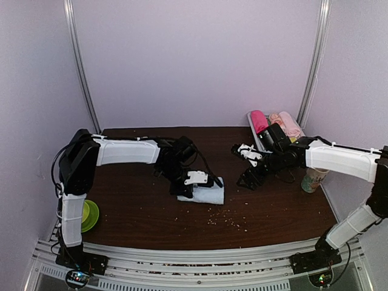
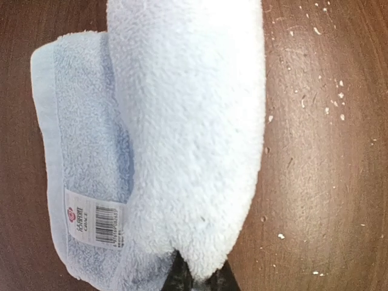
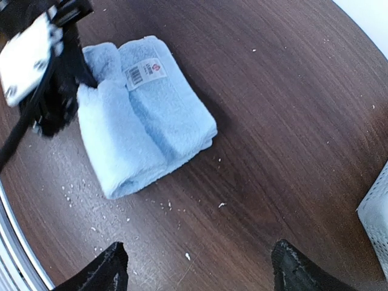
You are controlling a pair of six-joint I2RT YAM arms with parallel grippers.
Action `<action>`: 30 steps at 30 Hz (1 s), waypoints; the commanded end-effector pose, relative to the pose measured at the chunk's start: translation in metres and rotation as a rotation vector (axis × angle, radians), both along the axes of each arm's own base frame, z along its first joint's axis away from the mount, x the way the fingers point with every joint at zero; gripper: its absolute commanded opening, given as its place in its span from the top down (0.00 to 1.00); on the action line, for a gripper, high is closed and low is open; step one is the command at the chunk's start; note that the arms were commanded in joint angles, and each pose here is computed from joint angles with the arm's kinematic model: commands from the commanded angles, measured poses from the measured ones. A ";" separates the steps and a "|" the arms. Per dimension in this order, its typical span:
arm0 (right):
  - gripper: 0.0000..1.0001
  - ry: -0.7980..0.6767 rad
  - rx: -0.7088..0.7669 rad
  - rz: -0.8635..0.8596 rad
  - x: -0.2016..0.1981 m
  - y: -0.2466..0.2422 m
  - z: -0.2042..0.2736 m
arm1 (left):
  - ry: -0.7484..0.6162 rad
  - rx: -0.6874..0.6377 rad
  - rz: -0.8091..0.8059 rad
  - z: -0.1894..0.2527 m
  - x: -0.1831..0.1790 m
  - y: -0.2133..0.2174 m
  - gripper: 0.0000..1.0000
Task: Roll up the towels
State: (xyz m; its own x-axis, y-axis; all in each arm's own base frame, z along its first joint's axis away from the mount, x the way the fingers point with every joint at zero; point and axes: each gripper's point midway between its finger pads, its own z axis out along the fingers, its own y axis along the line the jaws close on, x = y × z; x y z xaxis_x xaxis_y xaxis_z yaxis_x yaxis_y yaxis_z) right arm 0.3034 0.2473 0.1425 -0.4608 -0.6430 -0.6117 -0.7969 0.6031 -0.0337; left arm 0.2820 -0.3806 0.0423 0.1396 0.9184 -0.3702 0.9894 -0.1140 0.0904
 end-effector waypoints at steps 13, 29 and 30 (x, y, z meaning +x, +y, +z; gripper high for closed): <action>0.15 -0.387 -0.141 0.453 -0.079 0.053 -0.001 | 0.741 0.083 0.121 -0.022 -0.040 0.019 1.00; 0.01 -0.227 0.134 -0.098 -0.053 0.079 -0.011 | 0.736 0.026 0.570 -0.047 0.002 -0.008 1.00; 0.00 -0.212 0.195 -0.171 -0.052 0.073 -0.005 | 0.742 0.020 0.602 -0.048 0.005 -0.010 1.00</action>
State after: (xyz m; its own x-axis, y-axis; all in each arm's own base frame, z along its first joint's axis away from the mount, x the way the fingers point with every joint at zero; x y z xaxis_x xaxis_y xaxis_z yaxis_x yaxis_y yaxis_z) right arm 0.2478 0.3283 0.1136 -0.2251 -0.7095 -0.6679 -0.8125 0.5150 -0.2733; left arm 0.2747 -0.3919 0.0394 -0.4975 0.8216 -0.2784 0.7386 0.2329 -0.6327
